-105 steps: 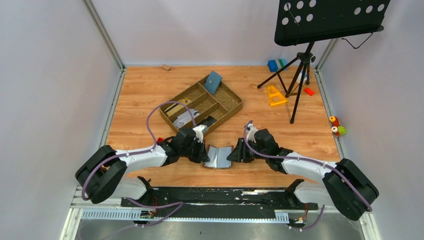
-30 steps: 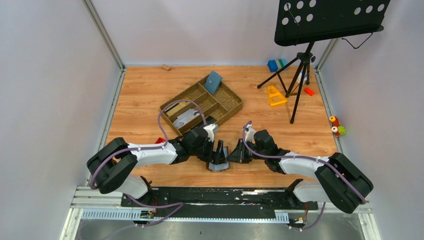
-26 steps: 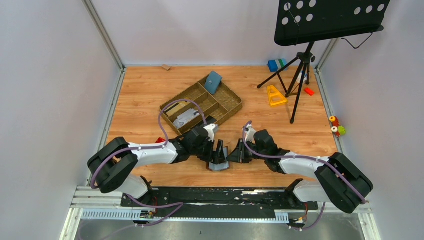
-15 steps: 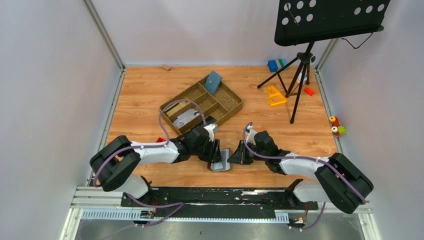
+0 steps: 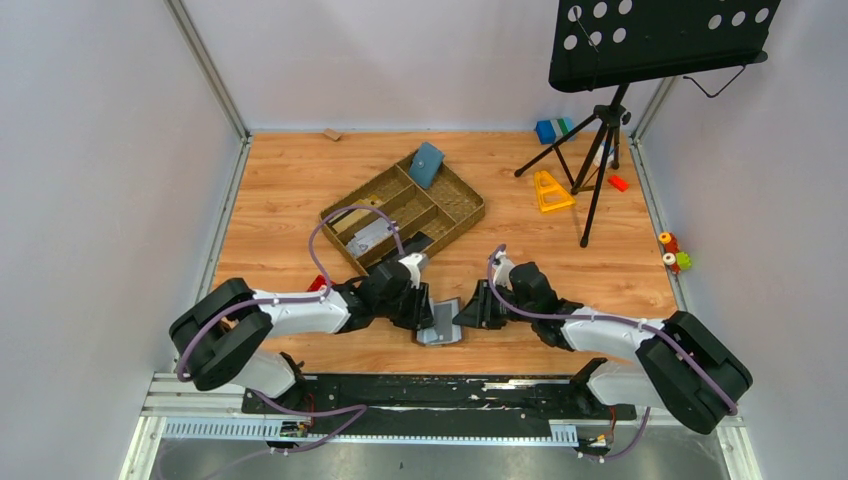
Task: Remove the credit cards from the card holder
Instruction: Remove the credit card from the card holder.
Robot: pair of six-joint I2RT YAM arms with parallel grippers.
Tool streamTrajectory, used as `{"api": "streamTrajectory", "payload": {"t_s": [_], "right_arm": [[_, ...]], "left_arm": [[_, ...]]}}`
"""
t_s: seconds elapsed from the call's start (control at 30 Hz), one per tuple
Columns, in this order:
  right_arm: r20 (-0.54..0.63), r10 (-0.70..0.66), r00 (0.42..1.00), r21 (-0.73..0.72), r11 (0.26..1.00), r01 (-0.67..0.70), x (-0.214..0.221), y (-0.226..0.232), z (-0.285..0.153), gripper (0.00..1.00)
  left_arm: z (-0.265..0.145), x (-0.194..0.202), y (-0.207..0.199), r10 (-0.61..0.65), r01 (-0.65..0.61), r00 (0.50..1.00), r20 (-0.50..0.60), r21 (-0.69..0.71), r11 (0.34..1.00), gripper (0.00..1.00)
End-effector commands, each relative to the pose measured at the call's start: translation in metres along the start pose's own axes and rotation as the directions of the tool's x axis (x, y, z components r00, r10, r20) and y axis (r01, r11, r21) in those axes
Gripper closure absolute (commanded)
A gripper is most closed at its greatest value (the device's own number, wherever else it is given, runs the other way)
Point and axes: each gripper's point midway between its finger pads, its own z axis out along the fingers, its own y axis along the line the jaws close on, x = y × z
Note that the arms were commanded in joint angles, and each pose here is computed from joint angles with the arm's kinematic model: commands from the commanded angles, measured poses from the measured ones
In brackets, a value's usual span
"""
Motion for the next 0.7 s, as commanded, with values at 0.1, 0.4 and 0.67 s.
{"api": "streamTrajectory", "payload": {"t_s": [0.1,0.4,0.67], "right_arm": [[0.035,-0.025,0.999,-0.142,0.989,0.030,-0.009,0.030,0.001,0.53],[-0.030,0.061,0.998,-0.216,0.974,-0.066,0.003,0.031,0.015,0.46],[-0.032,0.092,0.995,-0.272,0.957,-0.097,0.004,0.038,0.014,0.64]], "left_arm": [[-0.014,-0.003,-0.004,-0.053,0.046,0.995,0.081,0.079,0.996,0.65],[-0.027,-0.017,-0.023,-0.099,0.063,0.981,0.167,0.209,0.976,0.70],[-0.043,-0.027,-0.031,-0.131,0.061,0.962,0.241,0.278,0.959,0.71]]}}
